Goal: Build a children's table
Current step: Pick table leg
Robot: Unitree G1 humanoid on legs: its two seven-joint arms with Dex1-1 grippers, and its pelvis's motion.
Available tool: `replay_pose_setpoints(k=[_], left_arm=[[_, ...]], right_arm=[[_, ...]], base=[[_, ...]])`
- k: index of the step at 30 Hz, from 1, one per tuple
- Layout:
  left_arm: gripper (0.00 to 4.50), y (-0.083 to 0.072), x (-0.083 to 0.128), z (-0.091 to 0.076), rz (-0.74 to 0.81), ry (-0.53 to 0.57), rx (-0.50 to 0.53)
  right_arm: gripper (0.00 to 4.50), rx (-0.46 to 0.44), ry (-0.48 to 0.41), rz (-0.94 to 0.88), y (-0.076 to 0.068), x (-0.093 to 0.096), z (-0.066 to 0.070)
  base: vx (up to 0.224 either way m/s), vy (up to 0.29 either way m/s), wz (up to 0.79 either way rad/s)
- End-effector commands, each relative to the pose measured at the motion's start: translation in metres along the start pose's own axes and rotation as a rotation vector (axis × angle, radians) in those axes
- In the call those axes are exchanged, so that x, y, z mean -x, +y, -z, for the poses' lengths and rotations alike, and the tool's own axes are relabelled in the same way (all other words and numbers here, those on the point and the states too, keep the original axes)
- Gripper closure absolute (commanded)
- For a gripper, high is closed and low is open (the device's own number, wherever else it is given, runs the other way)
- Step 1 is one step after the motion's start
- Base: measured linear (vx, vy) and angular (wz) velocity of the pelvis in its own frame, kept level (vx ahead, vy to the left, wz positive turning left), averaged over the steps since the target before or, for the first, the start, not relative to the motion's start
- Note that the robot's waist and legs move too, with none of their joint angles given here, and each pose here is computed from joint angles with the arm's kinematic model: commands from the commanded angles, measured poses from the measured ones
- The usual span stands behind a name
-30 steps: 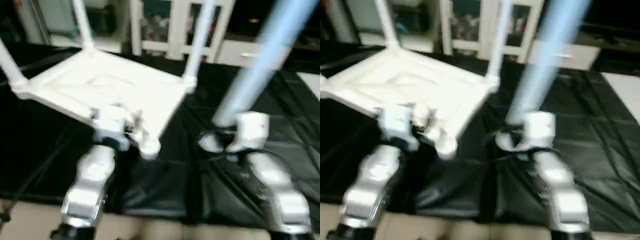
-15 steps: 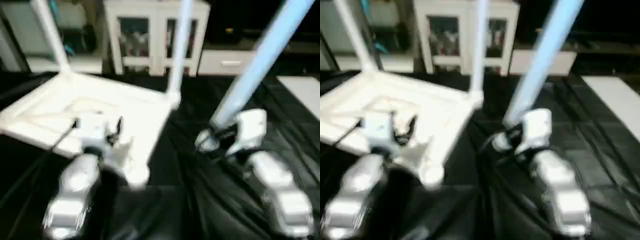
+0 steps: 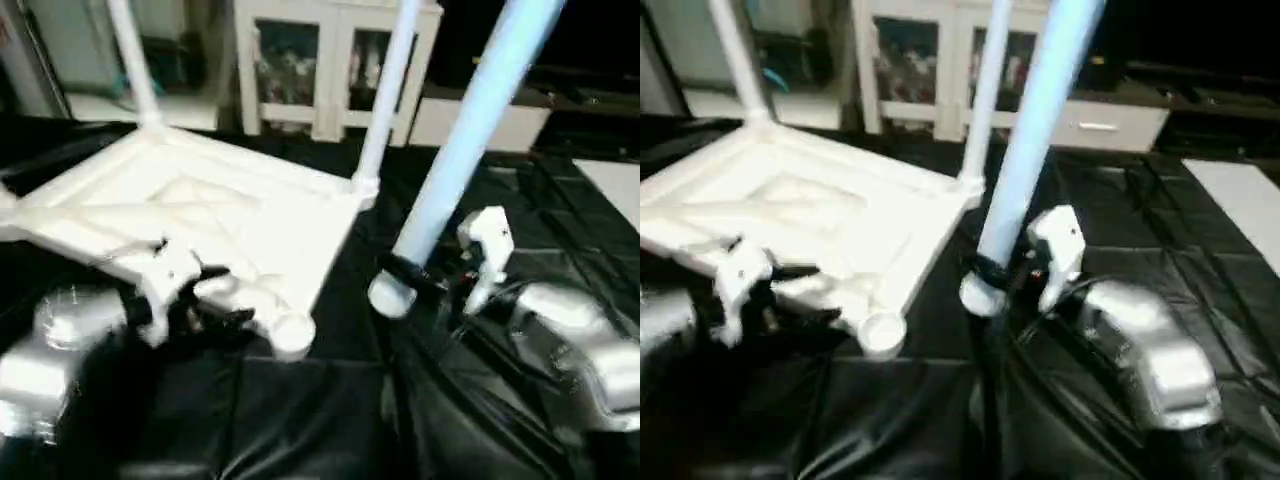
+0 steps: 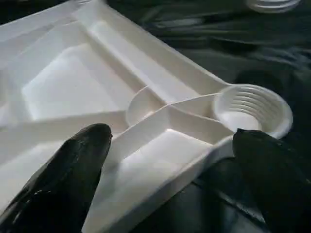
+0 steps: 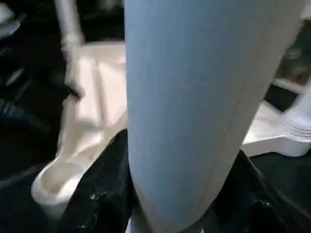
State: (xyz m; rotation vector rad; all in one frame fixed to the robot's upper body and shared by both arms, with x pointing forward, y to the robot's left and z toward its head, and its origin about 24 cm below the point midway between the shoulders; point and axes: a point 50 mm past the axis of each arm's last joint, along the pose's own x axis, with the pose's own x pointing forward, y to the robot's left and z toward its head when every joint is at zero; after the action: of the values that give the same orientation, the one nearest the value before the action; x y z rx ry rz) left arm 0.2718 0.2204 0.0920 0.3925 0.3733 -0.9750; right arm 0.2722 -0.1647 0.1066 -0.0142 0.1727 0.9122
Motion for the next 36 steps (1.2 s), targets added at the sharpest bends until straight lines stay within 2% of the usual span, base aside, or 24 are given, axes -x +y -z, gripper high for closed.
replay_pose_setpoints(k=[1,3,7,10,12,14,17,21,23,24,26,29,31,33,36], left_arm=[[0.04,-0.001,-0.008,-0.003,0.111,0.040,-0.031],[0.04,0.008,-0.017,-0.010,0.164,0.073,-0.095],[0.04,0.013,-0.032,-0.016,0.242,0.117,-0.150],[0.04,0.015,-0.036,-0.016,0.289,0.150,-0.169],[0.04,0.017,-0.041,-0.013,0.355,0.247,-0.215],[0.04,0.018,-0.041,-0.012,0.374,0.269,-0.222],[0.40,0.020,-0.040,-0.011,0.402,0.301,-0.227],[0.43,0.027,-0.033,-0.009,0.425,0.371,-0.240],[0.78,0.030,-0.030,-0.008,0.427,0.400,-0.251],[0.78,0.031,-0.029,-0.008,0.427,0.407,-0.248],[0.80,0.032,-0.028,-0.007,0.427,0.414,-0.244],[1.22,0.033,-0.025,-0.007,0.421,0.429,-0.249],[1.28,0.035,-0.025,-0.007,0.404,0.417,-0.261],[1.63,0.037,-0.025,-0.008,0.393,0.403,-0.268],[1.70,0.038,-0.025,-0.007,0.389,0.408,-0.252]], right_arm=[[2.68,0.021,-0.011,-0.057,-0.001,0.001,-0.008],[2.68,0.053,0.014,-0.111,-0.001,0.003,-0.009],[2.68,0.065,0.035,-0.164,0.003,0.004,-0.009],[2.68,0.071,0.042,-0.183,0.005,0.003,-0.008],[2.68,0.091,0.061,-0.197,0.007,0.003,-0.006],[2.68,0.093,0.060,-0.203,0.008,0.004,-0.006],[2.68,0.102,0.065,-0.209,0.008,0.005,-0.007],[2.68,0.122,0.080,-0.215,0.006,0.007,-0.008],[2.68,0.128,0.087,-0.224,0.006,0.007,-0.007],[2.68,0.129,0.089,-0.229,0.006,0.006,-0.007],[2.68,0.129,0.091,-0.233,0.006,0.006,-0.007],[2.68,0.134,0.093,-0.245,0.007,0.004,-0.006],[2.68,0.133,0.090,-0.249,0.007,0.003,-0.006],[2.68,0.133,0.087,-0.253,0.008,0.001,-0.006],[2.68,0.134,0.088,-0.259,0.009,0.000,-0.005]], base=[[-0.065,0.020,-0.03],[-0.051,0.034,-0.09],[0.000,0.000,0.00],[0.000,0.000,0.00],[0.000,0.000,0.00],[0.000,0.000,0.00],[0.036,-0.006,-0.02],[0.027,-0.005,-0.01],[0.000,0.000,0.00],[0.000,0.000,0.00],[0.000,0.000,0.00],[0.000,0.000,0.00],[0.000,0.000,0.00],[0.000,0.000,0.00],[0.000,0.000,0.00]])
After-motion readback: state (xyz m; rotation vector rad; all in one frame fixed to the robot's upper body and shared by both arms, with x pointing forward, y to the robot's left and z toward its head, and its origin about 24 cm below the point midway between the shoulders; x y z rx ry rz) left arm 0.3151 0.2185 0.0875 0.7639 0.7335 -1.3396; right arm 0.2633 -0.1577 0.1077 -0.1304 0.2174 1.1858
